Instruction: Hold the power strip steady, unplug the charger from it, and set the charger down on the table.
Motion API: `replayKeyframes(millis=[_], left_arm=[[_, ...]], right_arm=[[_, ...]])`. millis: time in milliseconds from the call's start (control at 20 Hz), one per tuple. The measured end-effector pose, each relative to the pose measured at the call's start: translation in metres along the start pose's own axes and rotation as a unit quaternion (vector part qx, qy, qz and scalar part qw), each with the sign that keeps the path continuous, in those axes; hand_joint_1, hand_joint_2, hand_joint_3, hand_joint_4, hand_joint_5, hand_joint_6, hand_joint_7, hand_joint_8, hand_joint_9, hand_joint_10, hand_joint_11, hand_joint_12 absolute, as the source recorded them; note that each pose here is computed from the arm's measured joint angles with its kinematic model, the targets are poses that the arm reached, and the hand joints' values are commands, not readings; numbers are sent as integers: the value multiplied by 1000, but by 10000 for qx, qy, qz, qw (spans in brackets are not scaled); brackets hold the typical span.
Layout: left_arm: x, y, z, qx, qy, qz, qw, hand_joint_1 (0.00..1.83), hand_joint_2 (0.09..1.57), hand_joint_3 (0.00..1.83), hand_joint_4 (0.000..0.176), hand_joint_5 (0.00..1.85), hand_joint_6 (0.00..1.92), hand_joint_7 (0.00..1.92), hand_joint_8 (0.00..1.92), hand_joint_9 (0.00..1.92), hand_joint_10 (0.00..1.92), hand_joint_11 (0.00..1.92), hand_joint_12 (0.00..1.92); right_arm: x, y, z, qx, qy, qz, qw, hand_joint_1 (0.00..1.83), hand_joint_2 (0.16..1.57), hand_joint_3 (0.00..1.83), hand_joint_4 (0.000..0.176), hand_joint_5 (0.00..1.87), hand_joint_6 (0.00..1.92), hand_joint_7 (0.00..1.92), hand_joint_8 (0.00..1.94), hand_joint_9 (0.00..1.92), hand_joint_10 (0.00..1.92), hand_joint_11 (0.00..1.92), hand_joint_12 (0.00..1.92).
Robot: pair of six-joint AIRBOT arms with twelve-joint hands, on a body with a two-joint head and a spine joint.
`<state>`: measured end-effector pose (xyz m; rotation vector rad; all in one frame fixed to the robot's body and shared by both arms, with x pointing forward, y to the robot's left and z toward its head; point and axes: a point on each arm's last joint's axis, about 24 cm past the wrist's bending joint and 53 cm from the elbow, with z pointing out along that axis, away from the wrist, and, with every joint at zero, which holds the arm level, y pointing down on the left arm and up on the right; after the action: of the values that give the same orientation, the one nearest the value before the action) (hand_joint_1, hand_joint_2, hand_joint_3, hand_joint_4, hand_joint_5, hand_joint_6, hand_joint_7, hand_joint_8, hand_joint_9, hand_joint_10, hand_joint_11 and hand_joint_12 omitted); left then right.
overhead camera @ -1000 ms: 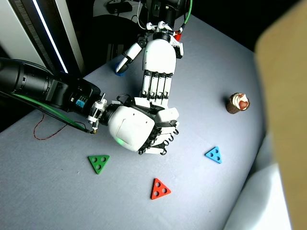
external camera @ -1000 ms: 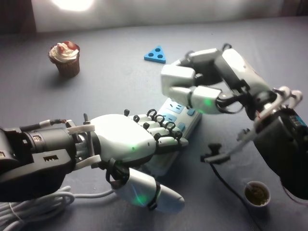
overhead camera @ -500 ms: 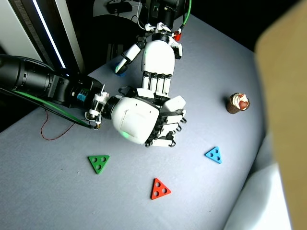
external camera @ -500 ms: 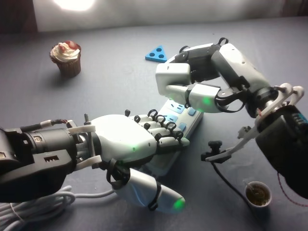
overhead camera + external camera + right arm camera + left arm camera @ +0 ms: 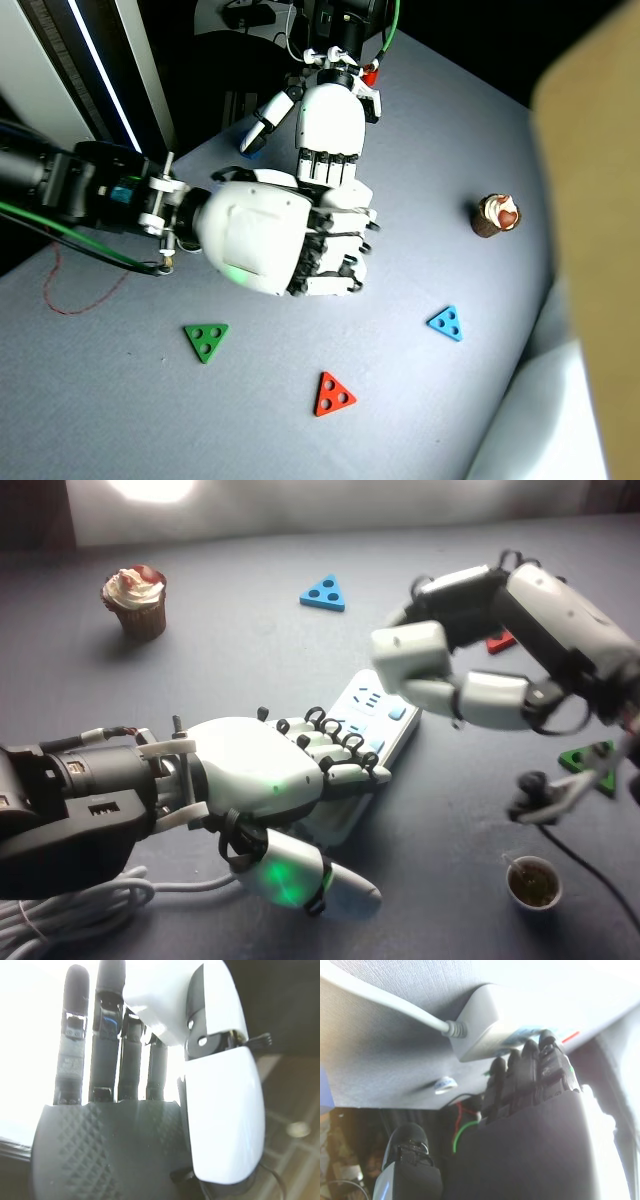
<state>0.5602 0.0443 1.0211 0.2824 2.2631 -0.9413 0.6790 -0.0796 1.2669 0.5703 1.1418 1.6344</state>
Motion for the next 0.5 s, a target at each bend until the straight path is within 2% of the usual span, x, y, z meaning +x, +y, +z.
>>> replayKeyframes(millis=[250, 400, 500], left_arm=[[-2, -1, 0, -4, -12, 6, 10000, 0, 1039, 0, 0, 90, 3, 113, 4, 94, 4, 75, 46], [-3, -2, 0, 4, -11, 19, 10000, 0, 1045, 1, 0, 100, 5, 123, 6, 103, 6, 85, 49], [-3, -2, 0, -1, -5, 27, 10000, 0, 1042, 0, 0, 104, 5, 127, 7, 105, 5, 84, 48]], right_arm=[[-20, -2, -16, -78, 294, -798, 9963, 1251, 1033, 0, 46, 1153, 712, 1218, 552, 1209, 3, 668, 904], [-7, 7, -18, -355, 765, -1291, 9880, 1247, 1047, 1, 36, 1122, 790, 1172, 610, 1186, 4, 672, 898], [3, 5, -19, -389, 1050, -1528, 9819, 1244, 1051, 1, 38, 1107, 812, 1170, 615, 1193, 8, 683, 905]])
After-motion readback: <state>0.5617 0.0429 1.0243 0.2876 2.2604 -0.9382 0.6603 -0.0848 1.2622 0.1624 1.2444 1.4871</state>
